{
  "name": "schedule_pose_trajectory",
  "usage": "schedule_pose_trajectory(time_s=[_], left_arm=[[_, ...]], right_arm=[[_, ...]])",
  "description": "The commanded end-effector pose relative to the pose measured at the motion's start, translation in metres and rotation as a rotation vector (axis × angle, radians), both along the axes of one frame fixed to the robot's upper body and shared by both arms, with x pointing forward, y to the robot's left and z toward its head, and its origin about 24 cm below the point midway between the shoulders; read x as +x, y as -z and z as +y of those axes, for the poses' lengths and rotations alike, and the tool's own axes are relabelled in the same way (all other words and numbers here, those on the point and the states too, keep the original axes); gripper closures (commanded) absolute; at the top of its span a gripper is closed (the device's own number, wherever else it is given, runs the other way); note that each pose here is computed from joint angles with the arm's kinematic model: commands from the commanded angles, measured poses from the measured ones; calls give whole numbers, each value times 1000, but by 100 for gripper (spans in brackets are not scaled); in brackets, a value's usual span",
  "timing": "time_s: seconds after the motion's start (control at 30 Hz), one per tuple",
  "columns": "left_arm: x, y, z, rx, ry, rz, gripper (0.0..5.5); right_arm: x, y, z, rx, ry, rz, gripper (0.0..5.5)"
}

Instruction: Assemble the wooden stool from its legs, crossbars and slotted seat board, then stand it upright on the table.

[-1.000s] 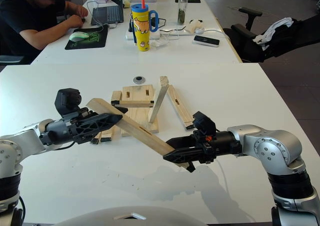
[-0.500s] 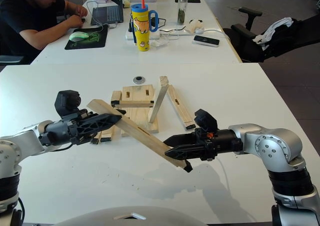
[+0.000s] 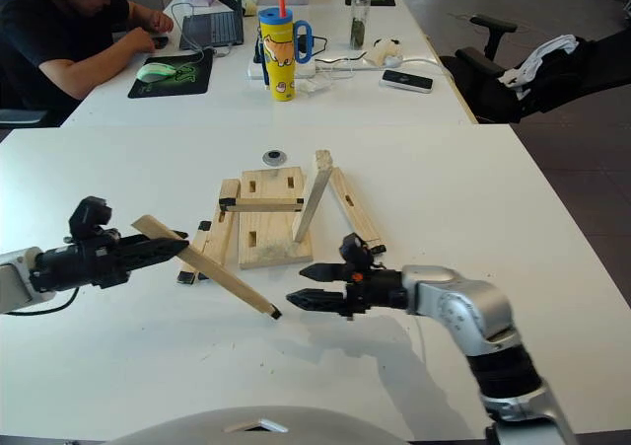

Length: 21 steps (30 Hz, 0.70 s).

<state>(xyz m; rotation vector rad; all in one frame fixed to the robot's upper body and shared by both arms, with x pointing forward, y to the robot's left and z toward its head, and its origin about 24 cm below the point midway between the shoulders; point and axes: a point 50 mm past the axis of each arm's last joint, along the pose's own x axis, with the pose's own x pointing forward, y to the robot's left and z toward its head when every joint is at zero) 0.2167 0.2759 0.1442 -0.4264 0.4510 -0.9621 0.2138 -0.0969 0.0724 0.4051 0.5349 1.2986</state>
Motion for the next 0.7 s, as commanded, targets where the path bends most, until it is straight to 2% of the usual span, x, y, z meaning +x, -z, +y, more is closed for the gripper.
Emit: schedule_pose_trajectory(time_s=[0.03,0.2,0.37,0.53,0.6,0.7], left_arm=[[11,-26,17,41,-20,-104,340],[16,-23,28,72,-61,-110,341],[19,-23,29,73,-88,-134,341],[24,-28,25,45,-173,-240,341],[28,-39,18,36,-193,-313,341],[31,-56,0,67,-137,-417,341]], right_arm=[[10,28,14,-154,113,-2,158],[31,48,7,-263,229,17,158],[55,37,-22,-286,376,-39,158],[60,25,-37,-310,363,-82,158],[58,19,-36,-260,345,-63,158],[40,8,-17,-93,265,-39,202]])
